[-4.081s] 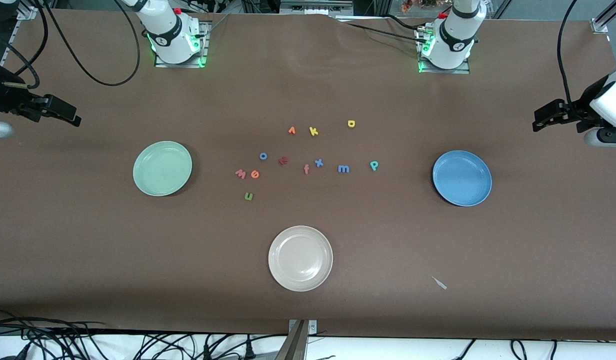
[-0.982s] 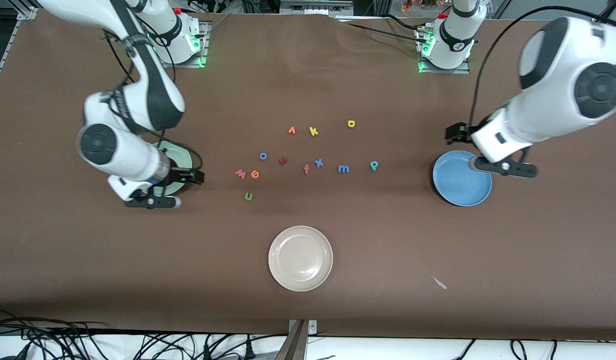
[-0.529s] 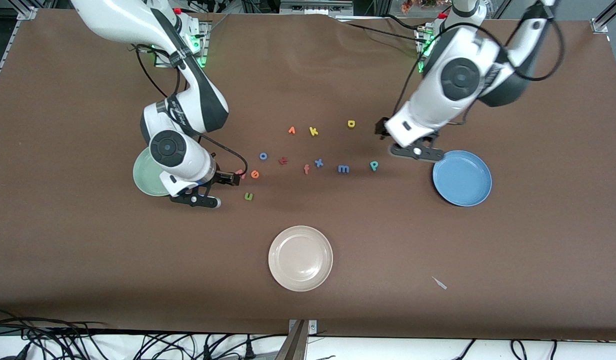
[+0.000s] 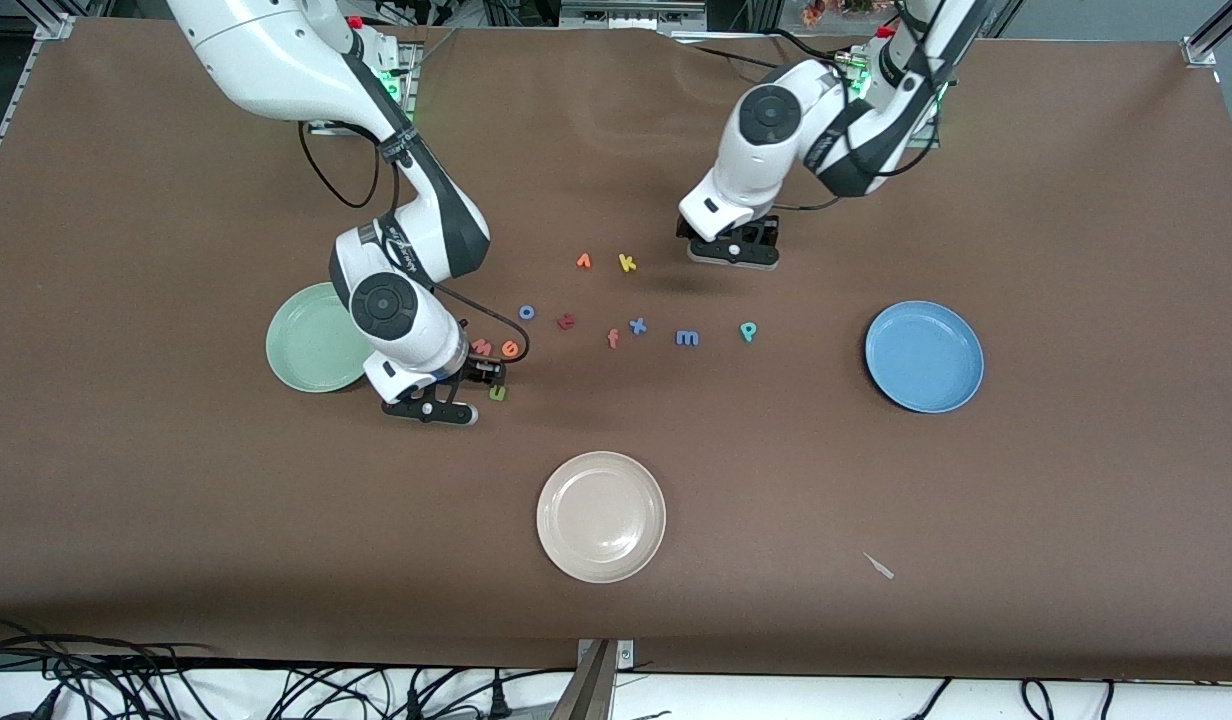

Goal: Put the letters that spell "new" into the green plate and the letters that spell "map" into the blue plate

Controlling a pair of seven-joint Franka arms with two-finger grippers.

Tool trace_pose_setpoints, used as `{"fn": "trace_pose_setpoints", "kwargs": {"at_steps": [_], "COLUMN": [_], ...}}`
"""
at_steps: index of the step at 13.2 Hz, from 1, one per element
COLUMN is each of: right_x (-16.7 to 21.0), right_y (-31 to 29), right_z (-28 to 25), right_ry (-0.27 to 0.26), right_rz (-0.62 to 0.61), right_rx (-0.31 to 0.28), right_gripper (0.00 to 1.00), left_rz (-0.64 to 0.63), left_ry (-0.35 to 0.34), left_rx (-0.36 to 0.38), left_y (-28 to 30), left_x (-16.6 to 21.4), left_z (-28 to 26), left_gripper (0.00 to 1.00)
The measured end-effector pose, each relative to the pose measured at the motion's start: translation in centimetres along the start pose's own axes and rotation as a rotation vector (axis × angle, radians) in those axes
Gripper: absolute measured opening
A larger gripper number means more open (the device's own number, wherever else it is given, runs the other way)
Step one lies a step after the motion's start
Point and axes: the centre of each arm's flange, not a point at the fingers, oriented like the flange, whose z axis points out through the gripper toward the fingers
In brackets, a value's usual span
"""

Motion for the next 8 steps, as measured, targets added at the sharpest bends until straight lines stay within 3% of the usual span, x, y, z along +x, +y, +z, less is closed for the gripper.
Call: {"fn": "trace_pose_setpoints", "kwargs": {"at_steps": [2,4,8], "right_x": [-0.1,-0.2,-0.2], "right_y": [-0.6,-0.7,-1.4], "right_z": [1.1,2.3,4.0], "right_ry": [0.014,0.012,0.038], "right_rz": [-0.003,-0.006,-0.013], "right_rx": [0.012,0.011,0.033], "right_gripper": [0.72,0.72,0.72], "left_rz": [-0.003,-0.001,-0.002], "left_ry": [0.024,0.003,-0.032], "left_rx": [0.022,0.030,0.026], "left_y": [1.5,1.9,2.1], "left_x": [-1.2,-1.9,-2.2], "left_z": [3.8,7.1,8.8], "left_gripper": [1.00,1.00,0.91]}}
